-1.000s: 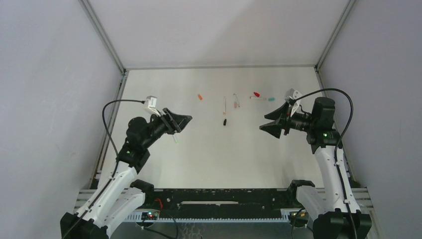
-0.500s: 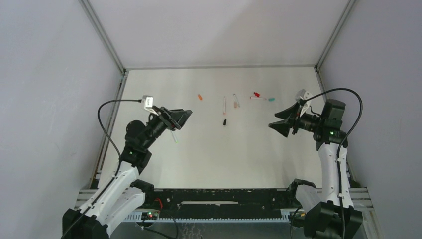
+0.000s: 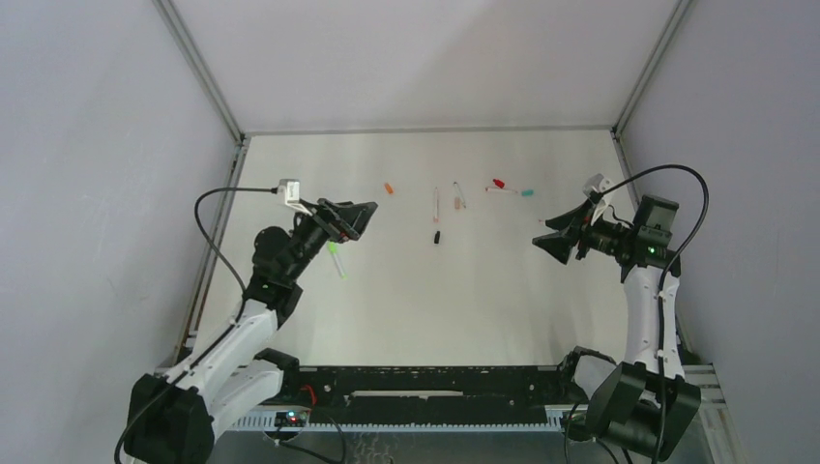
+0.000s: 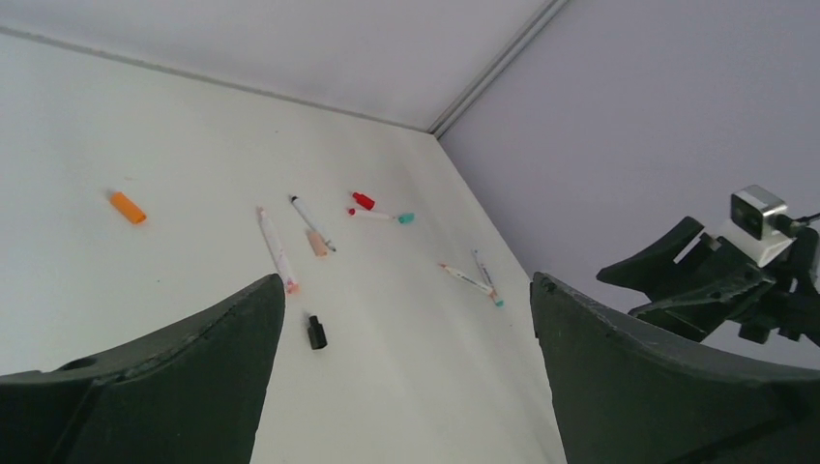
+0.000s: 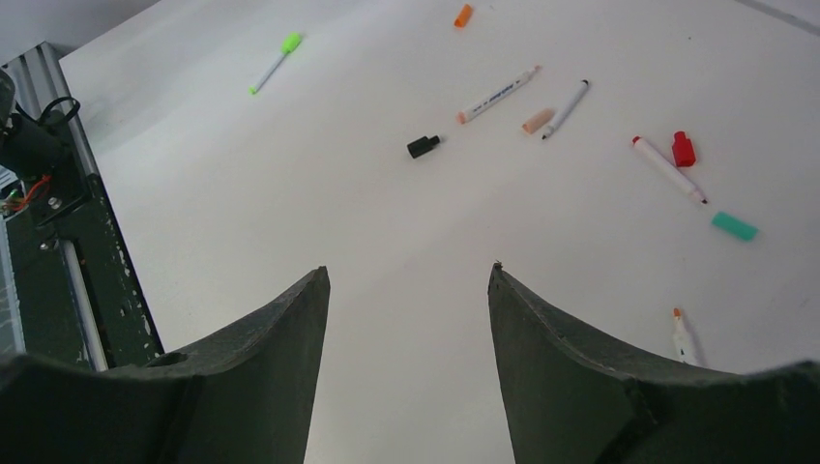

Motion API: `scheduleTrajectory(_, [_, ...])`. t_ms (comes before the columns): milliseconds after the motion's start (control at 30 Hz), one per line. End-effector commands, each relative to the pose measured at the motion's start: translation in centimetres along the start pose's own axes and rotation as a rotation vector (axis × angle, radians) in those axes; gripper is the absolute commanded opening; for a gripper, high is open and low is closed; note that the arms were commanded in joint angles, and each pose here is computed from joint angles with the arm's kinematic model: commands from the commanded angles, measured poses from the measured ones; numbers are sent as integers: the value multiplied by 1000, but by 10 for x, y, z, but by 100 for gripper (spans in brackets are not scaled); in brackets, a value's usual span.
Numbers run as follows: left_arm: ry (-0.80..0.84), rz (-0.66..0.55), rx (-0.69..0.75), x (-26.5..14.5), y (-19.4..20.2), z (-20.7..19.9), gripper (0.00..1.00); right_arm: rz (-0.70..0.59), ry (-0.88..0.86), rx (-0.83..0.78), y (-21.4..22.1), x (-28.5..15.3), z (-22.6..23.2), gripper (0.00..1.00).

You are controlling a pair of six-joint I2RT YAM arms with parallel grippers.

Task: Insert the pens into the pen caps
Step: Move the pen cap to the center of the board.

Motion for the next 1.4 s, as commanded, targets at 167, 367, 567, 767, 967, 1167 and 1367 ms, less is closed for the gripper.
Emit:
scheduleTrajectory(167, [26,21,176,30,-4,11,100,52,40,-47,6,5,-21,69])
scheduleTrajectory(367, [-26,48,357,35,17,44,100,289,58,-65,25,27,-44,69])
scheduleTrajectory(567, [25,48,420,59,19,48,100,423,10,7,24,47,-67,64])
scheduleTrajectory(767, [128,22,489,108,-36,-12,97,547,62,63,37,45,-94,59])
scheduleTrajectory(967, [268,34,511,131,-60,-54,96,606,136,108,64,30,-109,58])
scheduleTrajectory(1167, [293,119,483,126,-33,-36,94,698,191,121,94,26,-121,56])
scheduleTrajectory(1367, [184,201,526,125,-20,-9,93,751,256,141,110,27,-134,54])
Point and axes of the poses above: each gripper's point midway between its finger pads, its own x axis out along the fingers, its own z axis along the line the jaws close on, y = z × x, the point moved 5 cm from there along -x, back along the fingers, and after that the axes turned 10 degrees about -x, right-handed, at the moved point
